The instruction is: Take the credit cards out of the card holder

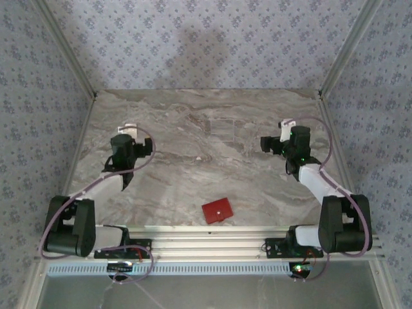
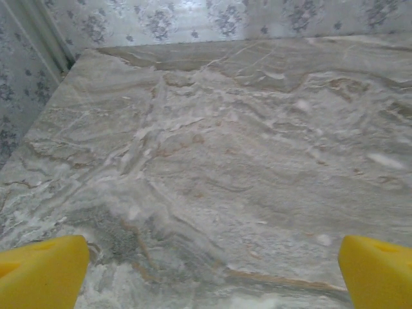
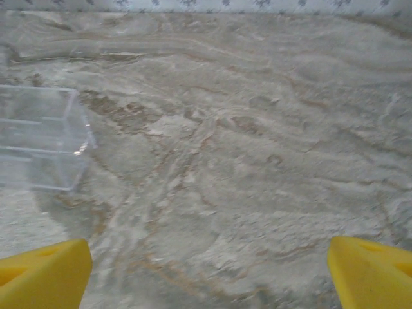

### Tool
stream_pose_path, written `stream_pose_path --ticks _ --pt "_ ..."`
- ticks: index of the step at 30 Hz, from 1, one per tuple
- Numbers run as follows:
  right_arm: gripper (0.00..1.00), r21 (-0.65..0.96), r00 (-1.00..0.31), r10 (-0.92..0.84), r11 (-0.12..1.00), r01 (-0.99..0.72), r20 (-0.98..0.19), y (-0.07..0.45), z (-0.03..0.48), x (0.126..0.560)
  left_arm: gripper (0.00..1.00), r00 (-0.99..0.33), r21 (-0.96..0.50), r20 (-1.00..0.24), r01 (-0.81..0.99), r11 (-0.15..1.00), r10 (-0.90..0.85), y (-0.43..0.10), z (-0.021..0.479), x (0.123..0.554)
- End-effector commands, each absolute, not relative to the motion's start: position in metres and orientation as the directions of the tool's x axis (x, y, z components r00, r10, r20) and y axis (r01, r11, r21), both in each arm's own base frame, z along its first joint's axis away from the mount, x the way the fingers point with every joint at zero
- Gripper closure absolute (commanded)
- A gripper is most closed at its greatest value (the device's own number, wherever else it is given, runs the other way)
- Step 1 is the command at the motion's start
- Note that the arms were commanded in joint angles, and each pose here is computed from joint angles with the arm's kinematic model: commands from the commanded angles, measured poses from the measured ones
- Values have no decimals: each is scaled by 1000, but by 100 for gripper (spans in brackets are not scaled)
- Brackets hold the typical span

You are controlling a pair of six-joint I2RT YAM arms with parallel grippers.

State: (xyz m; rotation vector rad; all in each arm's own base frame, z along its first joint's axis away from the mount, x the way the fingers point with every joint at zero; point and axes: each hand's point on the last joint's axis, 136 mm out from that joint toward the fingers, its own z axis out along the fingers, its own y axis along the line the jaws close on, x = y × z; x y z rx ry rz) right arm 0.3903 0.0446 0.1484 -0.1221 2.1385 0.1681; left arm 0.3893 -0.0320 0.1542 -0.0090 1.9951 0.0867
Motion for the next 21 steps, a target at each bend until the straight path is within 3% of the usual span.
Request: stream_pose_path --ticks 1,9,21 --pt "8 183 -742 27 974 -131 -670 65 131 350 1 -501 28 -865 -51 998 -1 -40 162 374" --pt "19 233 -864 -21 959 -159 -503 115 142 283 1 -649 -127 -747 -70 989 -142 -54 192 345" --pt "21 194 -937 -208 944 -267 -282 172 137 170 1 -798 -207 -596 45 977 -89 -79 220 310"
